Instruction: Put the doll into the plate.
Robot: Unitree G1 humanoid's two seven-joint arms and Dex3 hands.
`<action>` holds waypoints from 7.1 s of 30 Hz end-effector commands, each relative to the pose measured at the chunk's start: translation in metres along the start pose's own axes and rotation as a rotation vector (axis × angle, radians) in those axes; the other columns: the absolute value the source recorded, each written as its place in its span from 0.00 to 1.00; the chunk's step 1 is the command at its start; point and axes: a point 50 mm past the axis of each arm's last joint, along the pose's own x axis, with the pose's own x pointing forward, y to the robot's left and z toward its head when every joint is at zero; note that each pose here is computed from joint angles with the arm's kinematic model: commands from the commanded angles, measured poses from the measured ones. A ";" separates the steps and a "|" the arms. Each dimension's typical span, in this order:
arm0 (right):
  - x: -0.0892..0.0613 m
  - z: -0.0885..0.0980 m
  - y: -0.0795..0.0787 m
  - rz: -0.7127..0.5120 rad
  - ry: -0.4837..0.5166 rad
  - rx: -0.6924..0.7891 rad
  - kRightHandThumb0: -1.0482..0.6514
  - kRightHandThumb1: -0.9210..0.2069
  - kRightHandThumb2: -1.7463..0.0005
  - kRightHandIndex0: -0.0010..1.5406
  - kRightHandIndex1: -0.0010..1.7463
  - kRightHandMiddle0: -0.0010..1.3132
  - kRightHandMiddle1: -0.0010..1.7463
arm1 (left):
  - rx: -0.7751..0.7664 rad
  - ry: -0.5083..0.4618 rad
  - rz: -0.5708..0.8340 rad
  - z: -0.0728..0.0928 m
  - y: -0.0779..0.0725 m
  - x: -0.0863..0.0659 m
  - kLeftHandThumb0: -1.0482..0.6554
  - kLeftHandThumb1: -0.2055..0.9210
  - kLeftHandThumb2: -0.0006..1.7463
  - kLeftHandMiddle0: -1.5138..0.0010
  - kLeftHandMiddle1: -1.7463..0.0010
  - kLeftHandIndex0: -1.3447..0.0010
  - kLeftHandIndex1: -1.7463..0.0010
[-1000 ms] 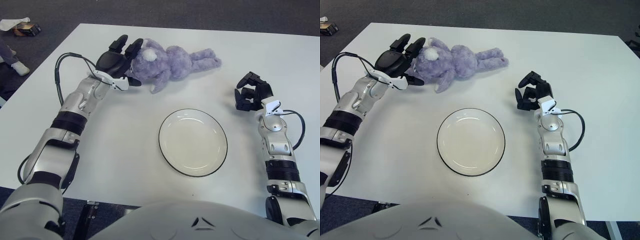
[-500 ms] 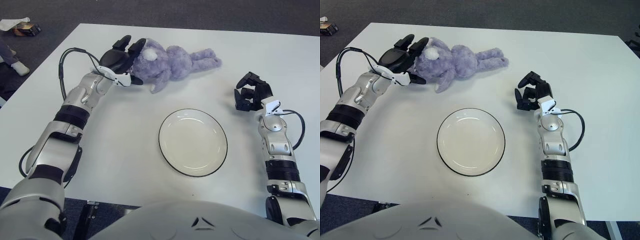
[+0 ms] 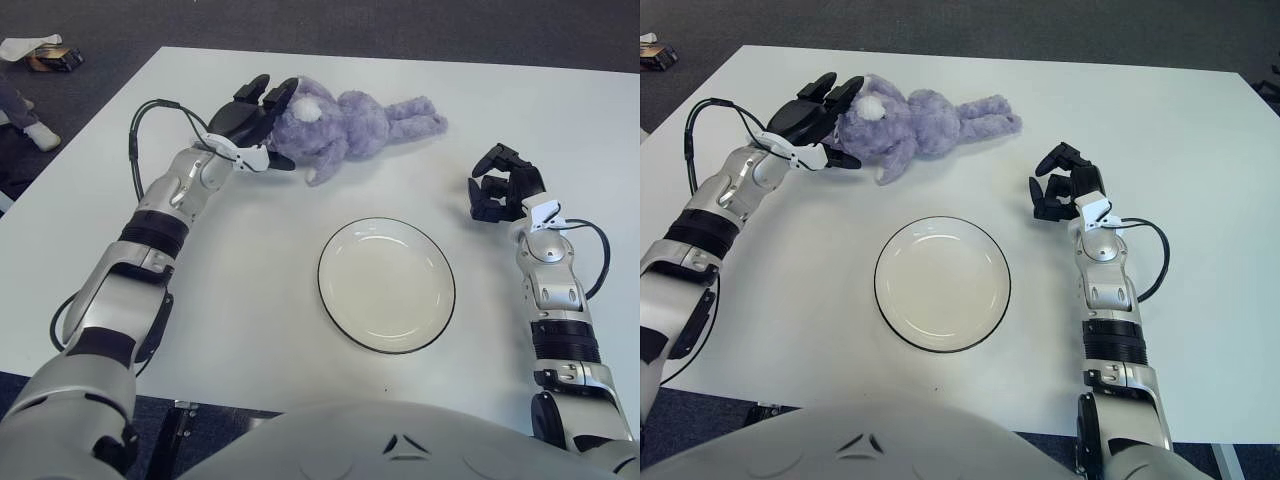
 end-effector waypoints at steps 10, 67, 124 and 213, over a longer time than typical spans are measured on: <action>0.000 0.002 -0.002 -0.001 -0.012 0.002 0.33 0.53 0.25 0.73 1.00 0.47 1.00 | -0.268 0.026 0.196 0.004 0.001 0.010 0.00 1.00 0.10 0.95 0.98 0.96 0.97; -0.006 0.009 0.000 -0.008 -0.009 0.005 0.34 0.49 0.28 0.70 1.00 0.44 1.00 | -0.043 0.071 0.194 0.022 -0.020 0.035 0.00 0.96 0.01 1.00 0.71 1.00 0.91; -0.012 0.008 -0.006 0.009 0.009 0.012 0.34 0.52 0.26 0.69 1.00 0.45 1.00 | 0.119 0.049 0.231 0.014 -0.030 0.026 0.62 0.28 0.86 0.46 0.09 0.60 0.00; 0.128 0.167 0.005 0.650 -0.194 -0.734 0.15 0.22 0.64 0.13 0.69 0.00 0.61 | 0.894 -0.956 0.842 0.070 0.061 0.040 0.61 0.20 0.94 0.53 0.00 0.47 0.01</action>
